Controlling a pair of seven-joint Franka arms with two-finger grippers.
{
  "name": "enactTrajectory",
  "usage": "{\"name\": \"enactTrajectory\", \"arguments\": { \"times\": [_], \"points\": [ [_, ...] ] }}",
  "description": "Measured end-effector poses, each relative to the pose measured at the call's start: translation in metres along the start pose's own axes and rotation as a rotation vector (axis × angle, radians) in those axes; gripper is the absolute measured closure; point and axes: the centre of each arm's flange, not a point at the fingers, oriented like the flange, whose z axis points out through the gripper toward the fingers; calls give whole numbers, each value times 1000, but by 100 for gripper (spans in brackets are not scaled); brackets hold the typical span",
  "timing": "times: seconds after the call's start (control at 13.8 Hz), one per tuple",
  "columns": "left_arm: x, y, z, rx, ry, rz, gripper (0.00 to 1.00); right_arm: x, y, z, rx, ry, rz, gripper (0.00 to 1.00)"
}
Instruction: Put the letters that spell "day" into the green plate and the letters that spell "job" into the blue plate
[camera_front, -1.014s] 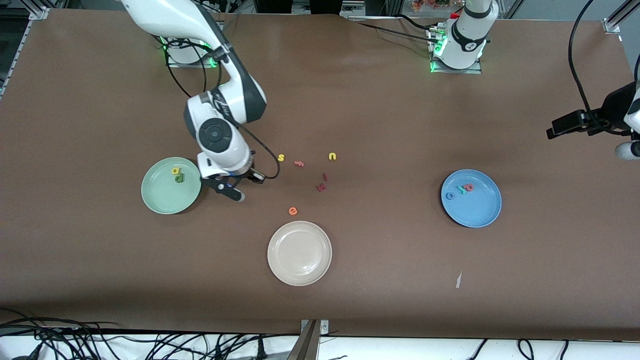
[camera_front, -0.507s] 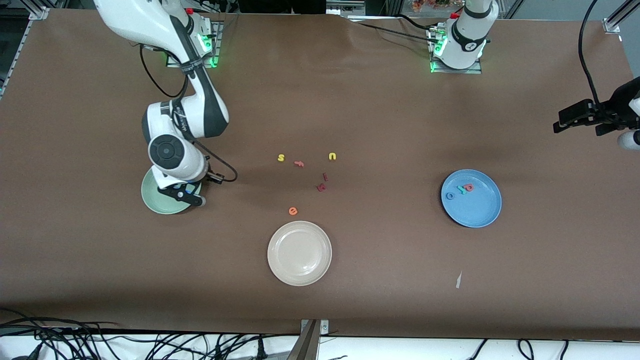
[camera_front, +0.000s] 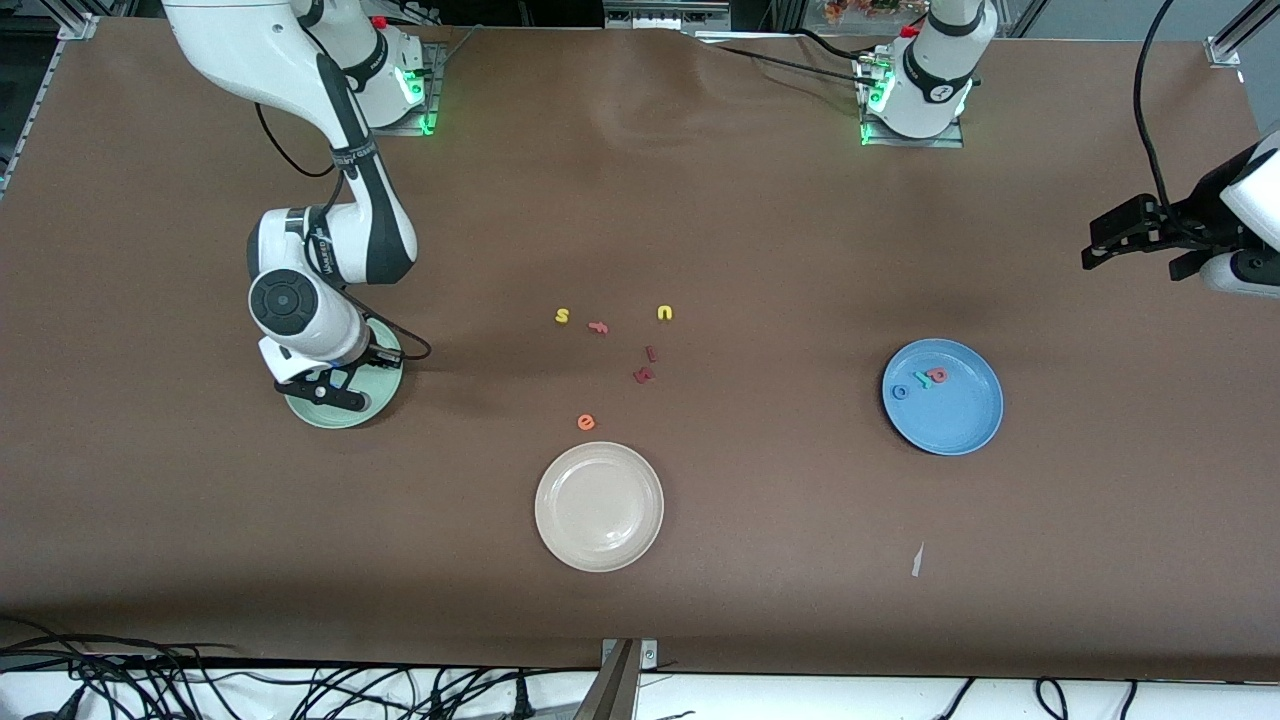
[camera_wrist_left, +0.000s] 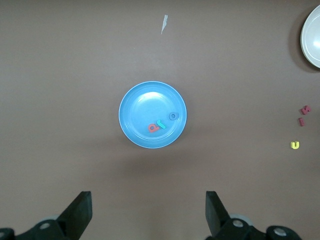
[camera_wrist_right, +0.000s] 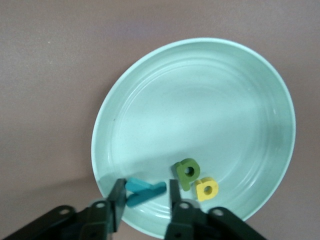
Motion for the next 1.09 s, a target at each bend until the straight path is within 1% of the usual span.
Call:
{"name": "enactTrajectory", "arguments": {
  "times": [0.22,0.36,0.58,0.8,0.94,1.09],
  "points": [
    [2,8,3,1,2,27,0,-2,2,-18,15,-6,-4,19],
    [3,9,3,2,8,30,0,-5,3,-34,27,-13,-7,0],
    [3,9,3,2,12,29,0,-10,6,-66,59,-7,-11,0],
    [5,8,3,3,24,14,0,-13,11,-107,111,26,-16,0],
    [5,8,3,3,28,-3,0,-16,9,-134,146,13,-20,0],
    [6,8,3,3,28,-14,0,-15,7,-174,156,-17,-39,0]
  ]
}}
